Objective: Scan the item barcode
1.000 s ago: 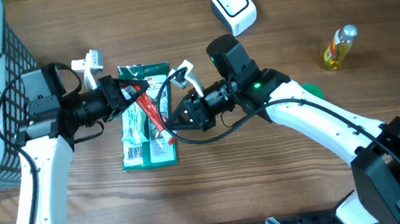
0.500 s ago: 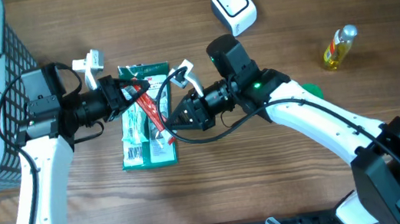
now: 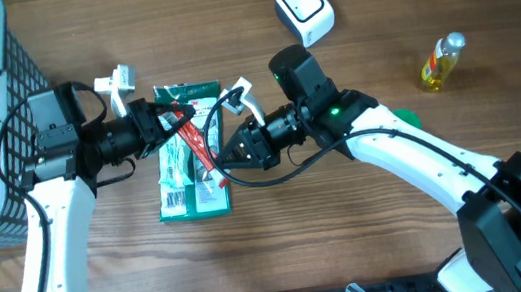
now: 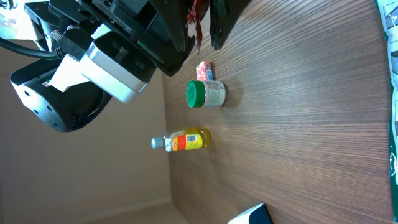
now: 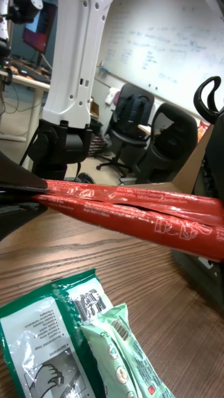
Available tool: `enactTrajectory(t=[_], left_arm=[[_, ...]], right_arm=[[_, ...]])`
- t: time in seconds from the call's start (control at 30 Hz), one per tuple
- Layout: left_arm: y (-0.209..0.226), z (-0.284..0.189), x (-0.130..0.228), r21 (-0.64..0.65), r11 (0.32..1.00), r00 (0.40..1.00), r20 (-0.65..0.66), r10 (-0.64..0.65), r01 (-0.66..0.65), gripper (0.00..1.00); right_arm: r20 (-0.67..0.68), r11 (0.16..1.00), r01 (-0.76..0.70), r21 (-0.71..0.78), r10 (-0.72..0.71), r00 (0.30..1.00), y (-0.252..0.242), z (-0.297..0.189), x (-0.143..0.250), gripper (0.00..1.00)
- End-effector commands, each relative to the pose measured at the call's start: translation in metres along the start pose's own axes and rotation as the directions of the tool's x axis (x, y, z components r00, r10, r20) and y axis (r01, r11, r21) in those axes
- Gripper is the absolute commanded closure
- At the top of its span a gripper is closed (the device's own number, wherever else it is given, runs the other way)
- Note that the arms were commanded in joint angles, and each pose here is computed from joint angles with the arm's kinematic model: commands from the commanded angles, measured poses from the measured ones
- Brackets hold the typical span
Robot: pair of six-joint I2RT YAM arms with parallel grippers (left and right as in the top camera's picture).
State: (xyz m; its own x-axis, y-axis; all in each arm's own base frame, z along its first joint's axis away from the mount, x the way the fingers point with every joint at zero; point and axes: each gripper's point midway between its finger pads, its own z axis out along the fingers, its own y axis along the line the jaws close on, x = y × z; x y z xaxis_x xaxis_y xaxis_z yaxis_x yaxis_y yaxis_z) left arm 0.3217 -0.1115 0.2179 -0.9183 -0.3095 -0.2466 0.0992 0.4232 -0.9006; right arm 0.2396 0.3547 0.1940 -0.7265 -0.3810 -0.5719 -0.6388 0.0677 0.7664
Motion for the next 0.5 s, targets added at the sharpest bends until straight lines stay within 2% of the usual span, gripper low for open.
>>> enactTrajectory(t=[0.0, 0.17, 0.47], left_arm=[[-0.0078, 0.0, -0.0004, 0.03, 1.0, 1.0, -0.011, 0.007, -0.007, 0.96], [-0.0078, 0.0, -0.0004, 0.03, 1.0, 1.0, -0.011, 0.007, -0.007, 0.94], [-0.0078, 0.0, -0.0004, 0.031, 1.0, 1.0, -0.011, 0.007, -0.007, 0.77]], right_arm=[[0.008, 1.0, 0.017, -0.002, -0.017, 1.0, 0.0035, -0.0002, -0.005, 0.94], [0.008, 1.0, 0.017, -0.002, -0.017, 1.0, 0.0036, -0.0001, -0.0049, 0.96], [0.013, 1.0, 0.026, -0.003, -0.026, 1.0, 0.0039, -0.0002, -0.0066, 0.96]])
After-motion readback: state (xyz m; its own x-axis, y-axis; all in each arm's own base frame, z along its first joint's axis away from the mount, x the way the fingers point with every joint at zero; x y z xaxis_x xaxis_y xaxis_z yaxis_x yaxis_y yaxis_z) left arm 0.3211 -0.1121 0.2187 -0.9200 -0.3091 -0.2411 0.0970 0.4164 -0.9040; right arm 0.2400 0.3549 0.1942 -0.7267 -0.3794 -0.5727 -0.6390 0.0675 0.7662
